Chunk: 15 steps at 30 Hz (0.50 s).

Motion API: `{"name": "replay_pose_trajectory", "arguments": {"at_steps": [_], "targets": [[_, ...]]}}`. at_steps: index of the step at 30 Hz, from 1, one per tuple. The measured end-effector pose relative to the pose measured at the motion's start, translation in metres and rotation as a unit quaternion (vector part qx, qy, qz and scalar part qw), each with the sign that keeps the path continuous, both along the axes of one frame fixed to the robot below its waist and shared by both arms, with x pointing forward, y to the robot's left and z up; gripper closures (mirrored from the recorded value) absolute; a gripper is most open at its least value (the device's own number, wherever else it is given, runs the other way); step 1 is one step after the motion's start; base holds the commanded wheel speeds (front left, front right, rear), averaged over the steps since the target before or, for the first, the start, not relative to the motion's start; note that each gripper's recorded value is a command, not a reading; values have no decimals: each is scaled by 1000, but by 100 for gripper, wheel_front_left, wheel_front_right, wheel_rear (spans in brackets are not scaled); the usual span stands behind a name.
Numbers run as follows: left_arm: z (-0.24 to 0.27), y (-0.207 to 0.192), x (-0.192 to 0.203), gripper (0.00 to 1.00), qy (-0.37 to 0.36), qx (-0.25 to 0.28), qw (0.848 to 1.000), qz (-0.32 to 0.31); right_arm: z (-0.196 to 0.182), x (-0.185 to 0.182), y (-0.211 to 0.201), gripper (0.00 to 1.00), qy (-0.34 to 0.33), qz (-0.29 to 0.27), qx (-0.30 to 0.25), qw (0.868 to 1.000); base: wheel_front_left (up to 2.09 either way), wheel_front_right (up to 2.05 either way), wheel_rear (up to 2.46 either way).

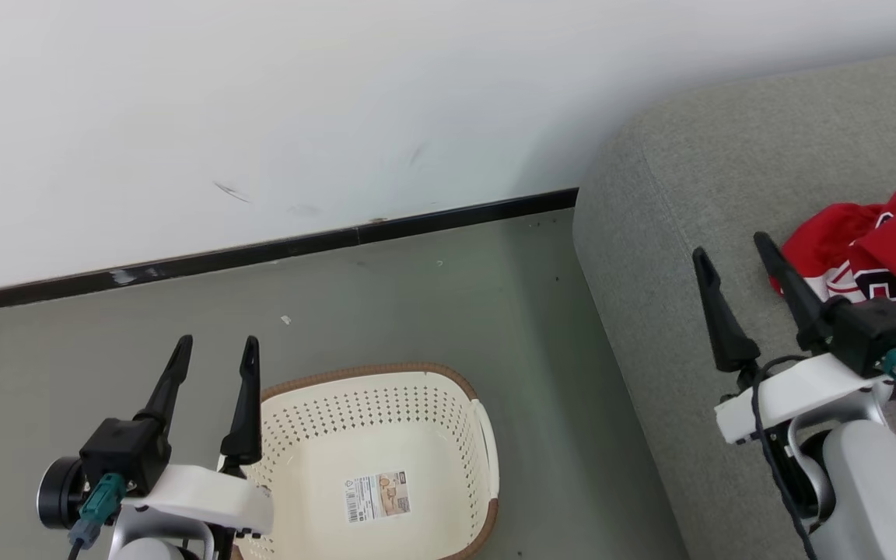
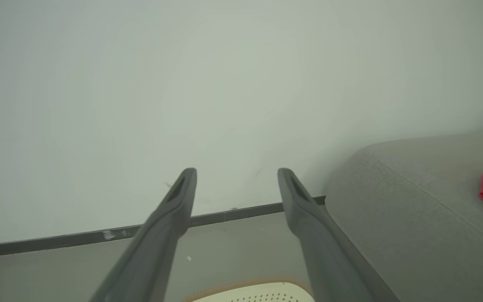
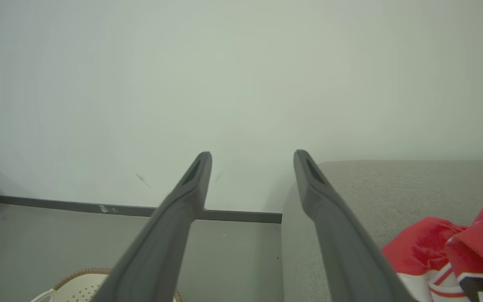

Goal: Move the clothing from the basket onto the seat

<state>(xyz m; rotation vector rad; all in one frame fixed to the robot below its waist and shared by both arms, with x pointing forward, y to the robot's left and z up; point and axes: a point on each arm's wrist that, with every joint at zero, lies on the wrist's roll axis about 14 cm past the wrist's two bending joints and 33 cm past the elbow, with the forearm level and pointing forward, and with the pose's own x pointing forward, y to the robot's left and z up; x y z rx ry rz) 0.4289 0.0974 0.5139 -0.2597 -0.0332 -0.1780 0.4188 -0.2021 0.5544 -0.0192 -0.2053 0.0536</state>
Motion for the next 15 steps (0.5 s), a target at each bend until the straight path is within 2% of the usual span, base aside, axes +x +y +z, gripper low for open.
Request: {"name": "replay_pose_trajectory", "arguments": {"at_steps": [7, 15], "targets": [[-5, 38, -15, 0, 9, 7, 998, 63, 2, -8, 21, 0, -6, 21, -8, 1000, 0, 0, 0], [-3, 64, -29, 0, 10, 8, 995, 101, -2, -22, 33, 0, -2, 34, -18, 999, 0, 0, 0]]}}
